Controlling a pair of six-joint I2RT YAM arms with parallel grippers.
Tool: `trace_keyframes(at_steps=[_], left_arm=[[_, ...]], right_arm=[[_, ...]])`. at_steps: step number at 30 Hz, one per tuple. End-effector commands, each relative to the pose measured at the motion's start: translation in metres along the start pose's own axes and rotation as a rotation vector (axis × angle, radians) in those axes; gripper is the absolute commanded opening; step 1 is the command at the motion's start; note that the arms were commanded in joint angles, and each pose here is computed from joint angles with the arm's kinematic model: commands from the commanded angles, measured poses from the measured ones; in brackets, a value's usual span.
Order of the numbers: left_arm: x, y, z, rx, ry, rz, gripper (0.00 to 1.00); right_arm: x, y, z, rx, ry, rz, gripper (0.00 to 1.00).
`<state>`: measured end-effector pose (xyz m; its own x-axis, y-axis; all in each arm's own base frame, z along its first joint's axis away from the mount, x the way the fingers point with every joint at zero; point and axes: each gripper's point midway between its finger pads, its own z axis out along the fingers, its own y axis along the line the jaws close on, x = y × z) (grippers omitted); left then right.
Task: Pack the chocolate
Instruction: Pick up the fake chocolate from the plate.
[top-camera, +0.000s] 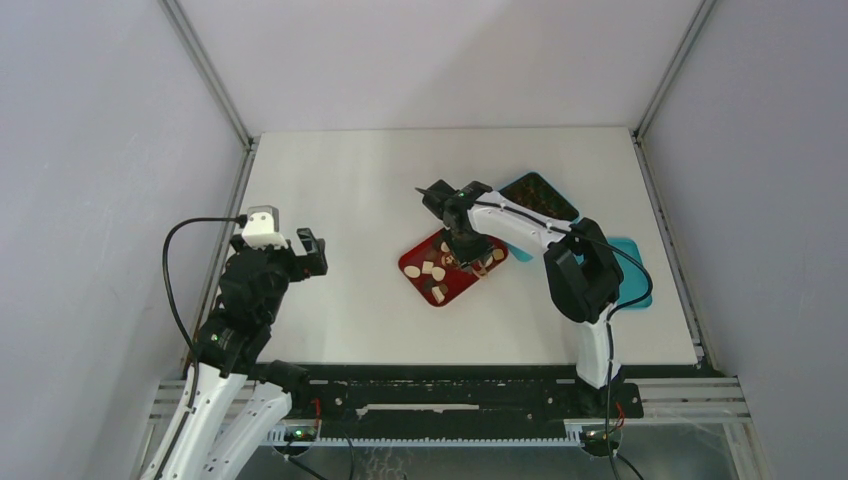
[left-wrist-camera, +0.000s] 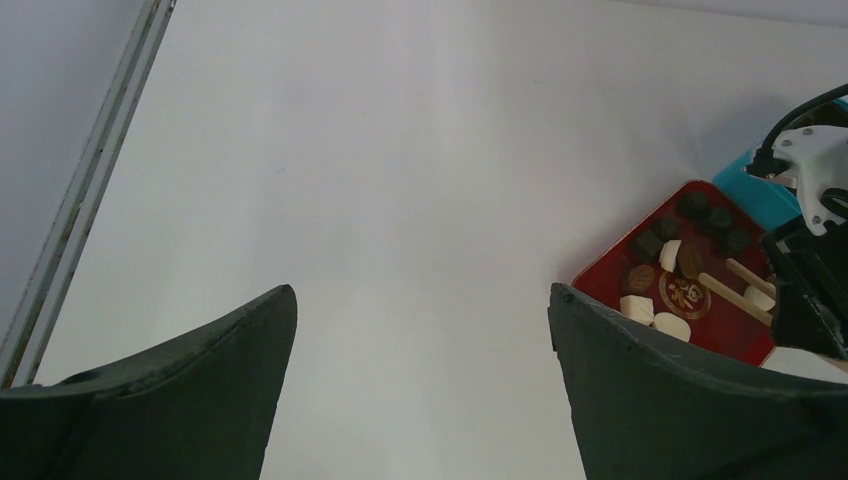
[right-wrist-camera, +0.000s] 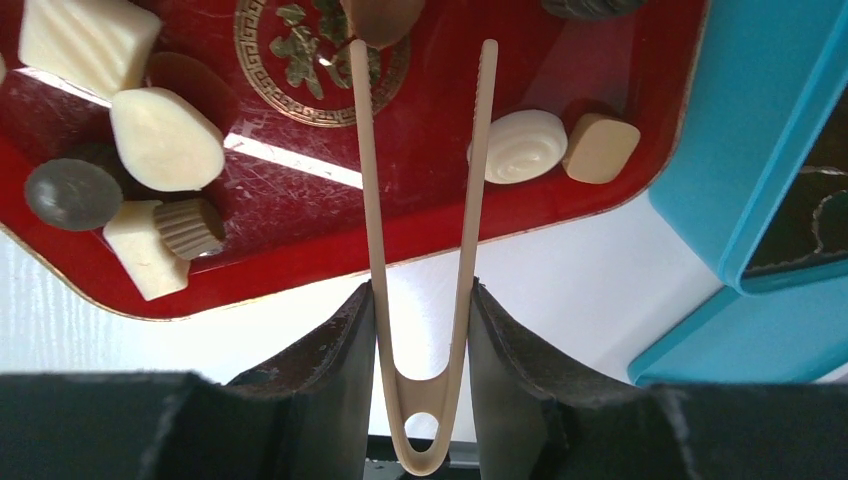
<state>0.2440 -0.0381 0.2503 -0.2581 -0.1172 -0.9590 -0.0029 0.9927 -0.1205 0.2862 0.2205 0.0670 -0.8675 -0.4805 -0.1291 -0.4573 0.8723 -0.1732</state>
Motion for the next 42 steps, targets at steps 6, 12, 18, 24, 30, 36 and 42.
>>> trace_keyframes(at_steps=[6, 12, 18, 24, 30, 36, 42], left_arm=[[-0.003, -0.002, 0.003, 0.014, -0.028, -0.009, 1.00], [-0.002, -0.002, 0.004, 0.014, -0.023, -0.007, 1.00], [-0.002, -0.002, 0.004, 0.013, -0.023, -0.007, 1.00], [-0.002, -0.002, 0.004, 0.012, -0.023, -0.006, 1.00], [-0.002, -0.003, 0.004, 0.014, -0.021, -0.006, 1.00], [-0.002, -0.002, 0.004, 0.014, -0.024, -0.007, 1.00], [-0.003, -0.003, 0.003, 0.016, -0.029, -0.010, 1.00]], right_arm=[[-0.023, 0.011, -0.014, -0.081, -0.095, 0.023, 0.43], [-0.032, 0.011, -0.004, -0.093, -0.089, 0.031, 0.43], [-0.035, 0.009, 0.005, -0.095, -0.075, 0.039, 0.42], [-0.036, 0.006, 0.009, -0.093, -0.069, 0.039, 0.36], [-0.033, -0.003, -0.003, -0.084, -0.096, 0.049, 0.17], [-0.025, -0.018, -0.018, -0.066, -0.126, 0.071, 0.00], [-0.020, -0.025, -0.022, -0.065, -0.129, 0.079, 0.00]])
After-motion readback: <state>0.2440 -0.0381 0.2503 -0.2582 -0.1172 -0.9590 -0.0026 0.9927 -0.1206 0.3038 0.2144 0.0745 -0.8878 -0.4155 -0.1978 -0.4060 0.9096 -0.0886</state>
